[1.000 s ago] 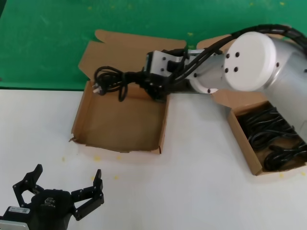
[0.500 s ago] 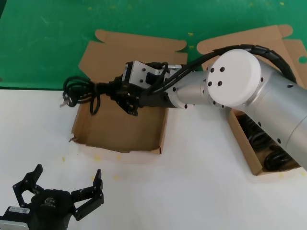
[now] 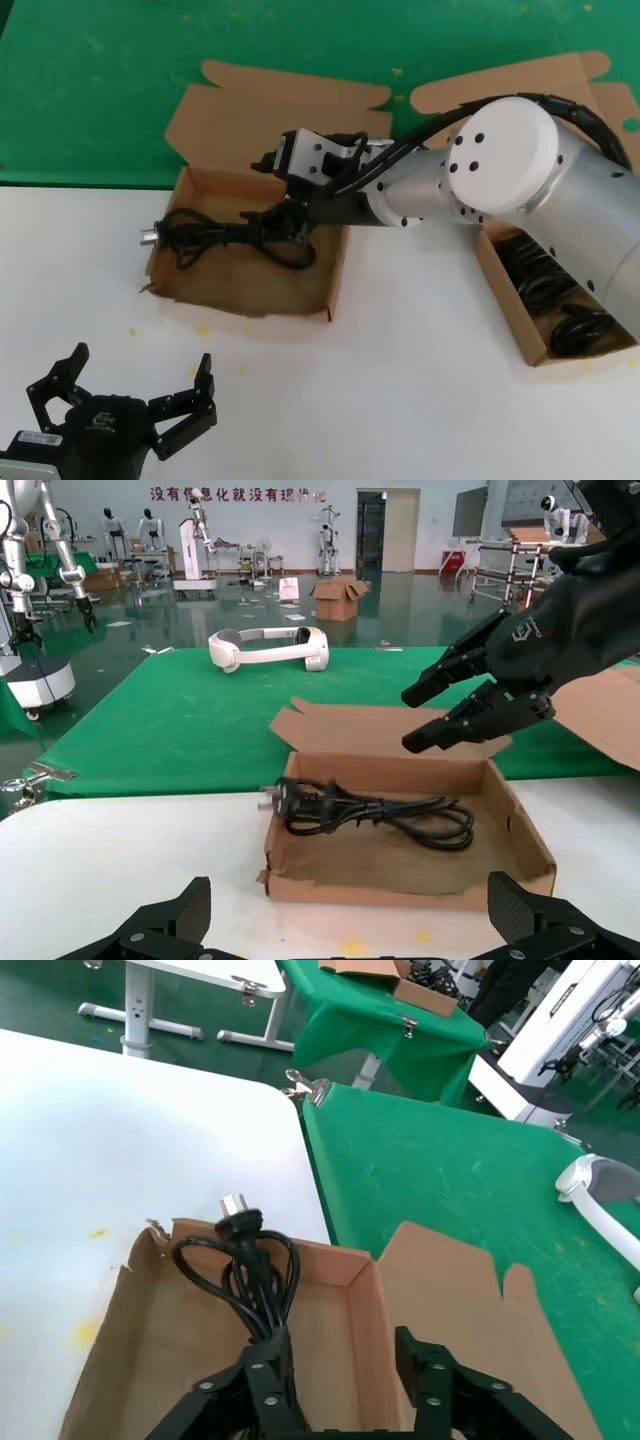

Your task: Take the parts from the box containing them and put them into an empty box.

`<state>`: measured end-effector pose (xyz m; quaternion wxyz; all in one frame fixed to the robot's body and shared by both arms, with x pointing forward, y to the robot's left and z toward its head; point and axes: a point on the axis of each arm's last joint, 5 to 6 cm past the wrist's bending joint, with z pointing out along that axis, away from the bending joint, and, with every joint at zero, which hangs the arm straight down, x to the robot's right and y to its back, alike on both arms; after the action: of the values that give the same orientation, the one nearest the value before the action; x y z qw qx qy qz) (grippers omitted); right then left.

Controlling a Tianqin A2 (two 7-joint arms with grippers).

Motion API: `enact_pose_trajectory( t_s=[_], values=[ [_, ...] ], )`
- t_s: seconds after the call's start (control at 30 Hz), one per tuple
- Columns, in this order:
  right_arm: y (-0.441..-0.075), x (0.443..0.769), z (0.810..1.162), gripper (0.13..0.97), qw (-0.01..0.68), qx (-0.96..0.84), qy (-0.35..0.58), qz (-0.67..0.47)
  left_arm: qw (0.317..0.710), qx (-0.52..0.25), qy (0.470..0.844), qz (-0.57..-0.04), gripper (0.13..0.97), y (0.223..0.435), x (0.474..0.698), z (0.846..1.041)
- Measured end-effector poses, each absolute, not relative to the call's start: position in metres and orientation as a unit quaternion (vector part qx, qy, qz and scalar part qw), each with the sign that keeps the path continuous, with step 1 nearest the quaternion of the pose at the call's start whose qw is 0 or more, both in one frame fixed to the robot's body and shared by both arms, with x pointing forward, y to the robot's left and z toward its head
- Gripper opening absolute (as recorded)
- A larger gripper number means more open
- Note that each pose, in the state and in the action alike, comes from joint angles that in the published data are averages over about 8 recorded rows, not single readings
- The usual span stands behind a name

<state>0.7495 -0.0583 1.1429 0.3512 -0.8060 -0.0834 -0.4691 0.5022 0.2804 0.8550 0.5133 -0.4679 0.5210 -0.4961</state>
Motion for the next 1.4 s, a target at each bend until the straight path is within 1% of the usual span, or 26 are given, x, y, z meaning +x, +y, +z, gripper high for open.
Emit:
enact_pose_trajectory(
  t_s=[0.1, 0.13, 0.4, 0.43, 0.67, 0.7, 0.73, 0.87, 1.0, 1.13, 1.23, 1.3, 1.4],
  values=[
    [-0.061, 0.751, 1.143, 0.371, 0.350, -0.808, -0.082, -0.466, 0.513, -0.468, 0.521, -0.496, 0.966, 0.280, 0.502, 0.855],
    [-0.061, 0.751, 1.143, 0.371, 0.350, -0.809, -0.082, -0.465, 0.513, -0.468, 0.521, -0.496, 0.966, 0.280, 0.502, 0.855],
    [-0.068, 0.750, 1.144, 0.548, 0.351, -0.811, -0.077, -0.461, 0.513, -0.468, 0.521, -0.496, 0.966, 0.280, 0.502, 0.855],
    [-0.070, 0.750, 1.144, 0.548, 0.351, -0.811, -0.075, -0.462, 0.513, -0.468, 0.521, -0.496, 0.966, 0.280, 0.502, 0.855],
    [-0.101, 0.745, 1.143, 0.723, 0.368, -0.806, -0.052, -0.461, 0.513, -0.468, 0.521, -0.496, 0.966, 0.280, 0.502, 0.855],
    [-0.108, 0.744, 1.142, 0.748, 0.373, -0.804, -0.047, -0.460, 0.513, -0.468, 0.521, -0.496, 0.966, 0.280, 0.502, 0.855],
    [-0.116, 0.744, 1.141, 0.748, 0.378, -0.803, -0.041, -0.460, 0.513, -0.468, 0.521, -0.496, 0.966, 0.280, 0.502, 0.855],
    [-0.149, 0.739, 1.133, 0.816, 0.399, -0.793, -0.011, -0.460, 0.513, -0.468, 0.521, -0.496, 0.966, 0.280, 0.502, 0.855],
    [-0.193, 0.729, 1.120, 0.885, 0.428, -0.774, 0.028, -0.467, 0.513, -0.468, 0.521, -0.496, 0.966, 0.280, 0.502, 0.855],
    [-0.250, 0.707, 1.102, 0.885, 0.463, -0.740, 0.078, -0.481, 0.513, -0.468, 0.521, -0.496, 0.966, 0.280, 0.502, 0.855],
    [-0.289, 0.684, 1.088, 0.911, 0.482, -0.712, 0.116, -0.497, 0.513, -0.468, 0.521, -0.496, 0.966, 0.280, 0.502, 0.855],
    [-0.306, 0.670, 1.080, 0.929, 0.488, -0.698, 0.136, -0.506, 0.513, -0.468, 0.521, -0.496, 0.966, 0.280, 0.502, 0.855],
    [-0.320, 0.656, 1.072, 0.955, 0.492, -0.686, 0.155, -0.513, 0.513, -0.468, 0.521, -0.496, 0.966, 0.280, 0.502, 0.855]
  ],
)
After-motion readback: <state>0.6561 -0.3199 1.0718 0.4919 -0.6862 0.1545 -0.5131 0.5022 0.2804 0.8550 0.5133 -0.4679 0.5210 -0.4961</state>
